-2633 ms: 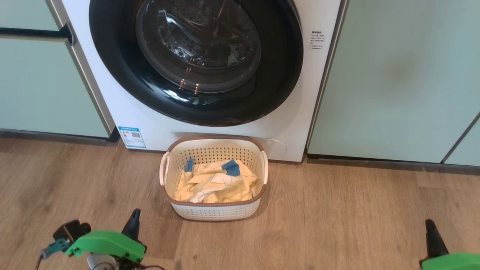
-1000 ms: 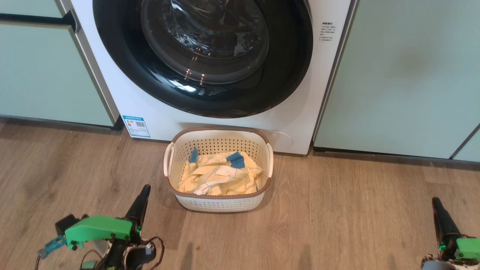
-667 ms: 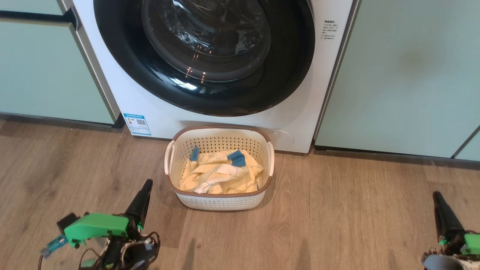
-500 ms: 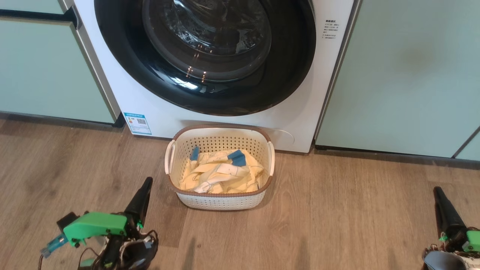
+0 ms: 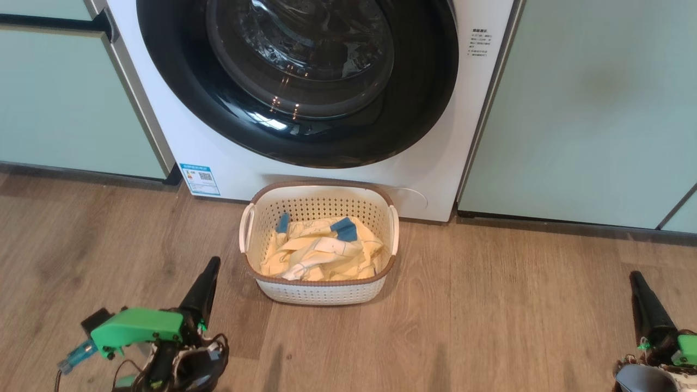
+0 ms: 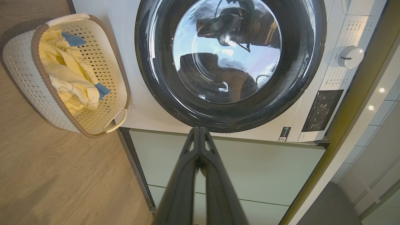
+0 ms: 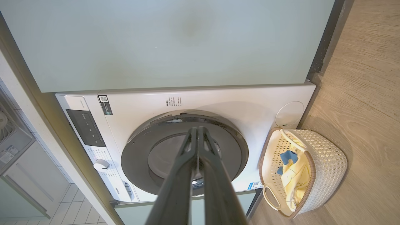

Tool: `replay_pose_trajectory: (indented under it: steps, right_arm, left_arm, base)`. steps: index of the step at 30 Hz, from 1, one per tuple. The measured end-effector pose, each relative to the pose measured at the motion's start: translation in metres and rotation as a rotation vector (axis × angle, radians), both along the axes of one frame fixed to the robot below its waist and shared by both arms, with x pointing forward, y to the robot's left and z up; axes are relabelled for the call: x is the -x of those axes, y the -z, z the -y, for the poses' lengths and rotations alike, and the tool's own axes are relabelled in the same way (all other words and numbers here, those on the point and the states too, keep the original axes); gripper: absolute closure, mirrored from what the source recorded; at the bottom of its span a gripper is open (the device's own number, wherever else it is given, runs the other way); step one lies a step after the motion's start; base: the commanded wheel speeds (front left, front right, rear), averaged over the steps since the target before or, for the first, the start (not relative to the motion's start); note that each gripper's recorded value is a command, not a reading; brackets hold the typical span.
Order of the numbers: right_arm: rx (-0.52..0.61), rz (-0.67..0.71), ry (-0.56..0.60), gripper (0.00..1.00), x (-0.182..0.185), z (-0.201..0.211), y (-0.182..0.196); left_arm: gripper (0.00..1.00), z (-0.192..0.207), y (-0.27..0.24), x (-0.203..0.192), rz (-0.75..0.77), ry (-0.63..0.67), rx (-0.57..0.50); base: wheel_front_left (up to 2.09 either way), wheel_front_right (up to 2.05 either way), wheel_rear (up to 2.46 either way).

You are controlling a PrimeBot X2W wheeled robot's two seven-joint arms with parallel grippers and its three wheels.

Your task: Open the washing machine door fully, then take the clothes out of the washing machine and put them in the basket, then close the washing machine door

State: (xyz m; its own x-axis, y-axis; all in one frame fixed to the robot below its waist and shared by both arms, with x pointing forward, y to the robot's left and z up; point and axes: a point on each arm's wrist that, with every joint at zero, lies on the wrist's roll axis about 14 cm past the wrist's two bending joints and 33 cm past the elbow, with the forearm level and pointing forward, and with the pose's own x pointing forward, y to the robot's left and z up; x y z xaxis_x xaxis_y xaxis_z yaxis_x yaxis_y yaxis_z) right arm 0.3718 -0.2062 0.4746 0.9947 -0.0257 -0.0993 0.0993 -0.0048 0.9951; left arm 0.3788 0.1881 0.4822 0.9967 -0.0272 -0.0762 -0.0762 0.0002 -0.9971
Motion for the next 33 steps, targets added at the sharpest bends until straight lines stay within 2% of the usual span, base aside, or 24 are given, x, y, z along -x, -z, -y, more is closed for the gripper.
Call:
replay_pose_trajectory:
  steps: [33]
  right_arm:
    - [0.0,0.0,0.0,1.0,0.0,0.0,0.0]
  left_arm:
    - [1.0,-0.0017,-0.0001,0.0001,0.0,-0.005,0.001]
  base:
    - [0.0,0.0,0.0]
